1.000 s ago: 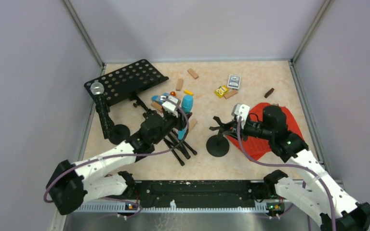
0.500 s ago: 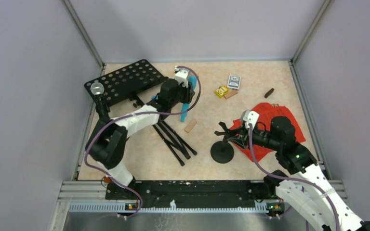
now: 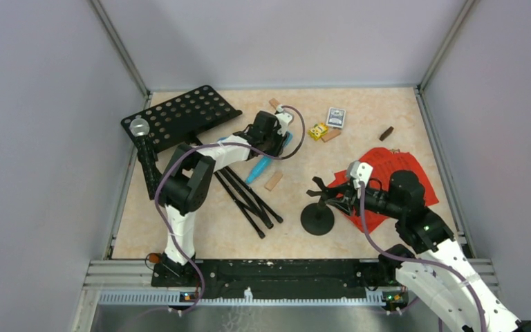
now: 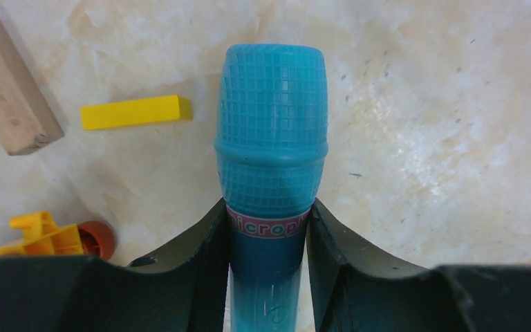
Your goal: Pack up the instrument practice props
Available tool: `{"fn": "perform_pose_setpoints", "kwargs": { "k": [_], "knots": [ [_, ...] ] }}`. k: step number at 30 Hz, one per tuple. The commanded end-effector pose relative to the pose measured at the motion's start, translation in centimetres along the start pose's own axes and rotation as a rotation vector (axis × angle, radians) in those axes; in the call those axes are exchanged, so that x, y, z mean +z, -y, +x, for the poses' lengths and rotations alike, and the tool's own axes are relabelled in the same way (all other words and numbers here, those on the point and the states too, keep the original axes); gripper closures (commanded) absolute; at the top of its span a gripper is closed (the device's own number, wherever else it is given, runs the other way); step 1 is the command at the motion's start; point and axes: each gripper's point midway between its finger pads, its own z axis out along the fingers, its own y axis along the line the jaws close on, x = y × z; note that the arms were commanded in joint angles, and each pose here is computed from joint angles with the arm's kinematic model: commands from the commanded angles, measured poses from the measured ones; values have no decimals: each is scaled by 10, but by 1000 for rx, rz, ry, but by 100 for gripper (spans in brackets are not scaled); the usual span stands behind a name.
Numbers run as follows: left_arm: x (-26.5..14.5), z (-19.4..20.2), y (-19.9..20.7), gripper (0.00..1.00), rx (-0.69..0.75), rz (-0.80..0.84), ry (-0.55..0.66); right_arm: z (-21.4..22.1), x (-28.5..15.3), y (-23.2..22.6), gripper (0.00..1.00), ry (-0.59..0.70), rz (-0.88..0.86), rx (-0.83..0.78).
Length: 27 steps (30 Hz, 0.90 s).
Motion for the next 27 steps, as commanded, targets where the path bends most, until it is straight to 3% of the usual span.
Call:
{"fn": "perform_pose_setpoints", "kwargs": {
  "k": [1, 7, 11, 13, 19, 22, 24, 27],
  "knots": [
    [10, 17, -5, 65, 10, -15, -102, -14, 2, -6, 99, 70, -31, -3],
    [12, 25, -2, 33, -20, -9, -121, -16, 3, -7, 92, 87, -37, 7],
    [1, 11, 3, 27, -23, 15, -85, -21, 2, -5, 72, 84, -30, 6],
    [-12, -3, 7, 17, -26, 35, -45, -24, 0, -8, 62, 78, -50, -4],
    [-58, -37, 29, 11, -7, 138, 111, -41, -7, -12, 33, 48, -98, -57],
    [-81, -44, 35, 9, -3, 162, 164, -49, -7, -11, 28, 20, -117, -67],
    [-94, -45, 38, 2, -6, 170, 184, -53, -7, -13, 27, -2, -152, -79],
    [-115, -45, 41, 1, -2, 178, 213, -57, -4, -10, 27, -55, -184, -70]
  ]
}}
